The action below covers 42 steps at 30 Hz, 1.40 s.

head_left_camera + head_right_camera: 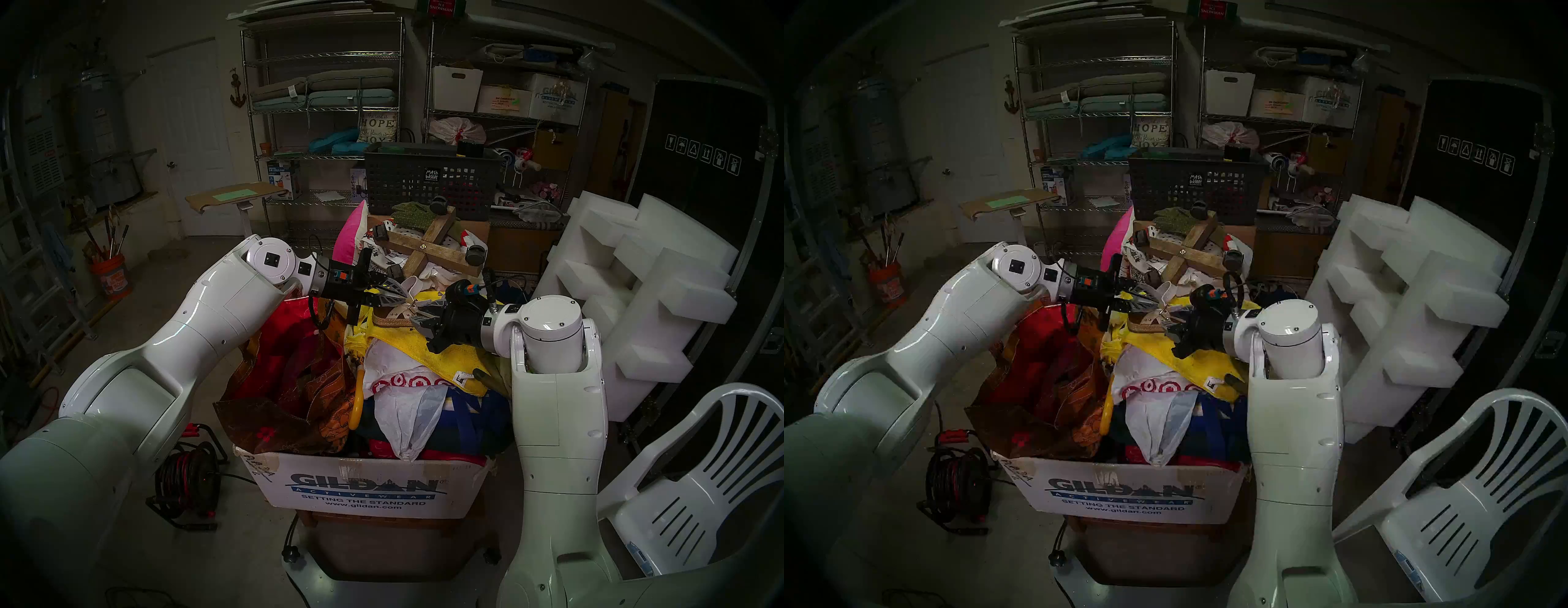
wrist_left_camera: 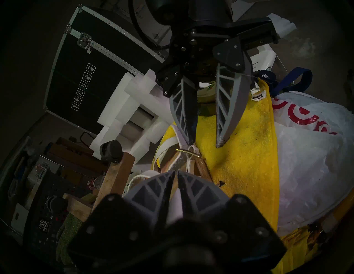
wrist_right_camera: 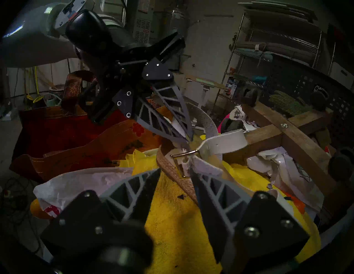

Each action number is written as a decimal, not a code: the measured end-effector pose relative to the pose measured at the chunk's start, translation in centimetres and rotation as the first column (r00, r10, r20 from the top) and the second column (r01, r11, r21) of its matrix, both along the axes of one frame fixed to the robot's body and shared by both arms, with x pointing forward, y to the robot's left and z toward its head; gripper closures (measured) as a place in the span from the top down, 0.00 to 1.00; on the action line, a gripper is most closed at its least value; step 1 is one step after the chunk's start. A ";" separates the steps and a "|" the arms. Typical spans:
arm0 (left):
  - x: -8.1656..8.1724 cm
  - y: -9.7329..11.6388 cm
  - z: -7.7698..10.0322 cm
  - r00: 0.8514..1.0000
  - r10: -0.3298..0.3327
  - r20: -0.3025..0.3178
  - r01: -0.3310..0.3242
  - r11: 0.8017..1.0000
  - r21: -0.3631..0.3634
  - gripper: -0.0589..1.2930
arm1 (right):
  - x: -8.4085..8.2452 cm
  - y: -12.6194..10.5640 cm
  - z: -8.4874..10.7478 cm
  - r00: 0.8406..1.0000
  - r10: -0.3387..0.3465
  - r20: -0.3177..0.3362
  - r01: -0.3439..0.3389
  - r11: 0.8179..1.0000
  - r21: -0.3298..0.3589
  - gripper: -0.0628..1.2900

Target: Unbuckle a shoe

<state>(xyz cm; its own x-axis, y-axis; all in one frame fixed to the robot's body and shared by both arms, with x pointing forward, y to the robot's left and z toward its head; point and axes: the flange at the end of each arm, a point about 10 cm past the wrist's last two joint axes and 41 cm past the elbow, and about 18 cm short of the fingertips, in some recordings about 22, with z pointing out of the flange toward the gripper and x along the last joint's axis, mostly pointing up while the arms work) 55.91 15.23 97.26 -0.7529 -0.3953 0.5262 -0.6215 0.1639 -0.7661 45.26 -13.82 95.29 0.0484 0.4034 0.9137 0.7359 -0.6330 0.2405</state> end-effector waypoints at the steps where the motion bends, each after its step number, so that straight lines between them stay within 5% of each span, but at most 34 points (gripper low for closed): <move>1: 0.0 0.0 0.0 1.000 0.000 0.000 0.000 1.000 0.000 0.24 | 0.0 0.0 0.0 1.000 0.000 0.000 0.000 1.000 0.000 0.47; 42: -1.5 1.7 0.4 1.000 0.016 0.003 -0.016 1.000 0.004 0.24 | -0.3 2.2 -0.2 0.999 -0.042 0.023 0.043 0.998 -0.050 0.46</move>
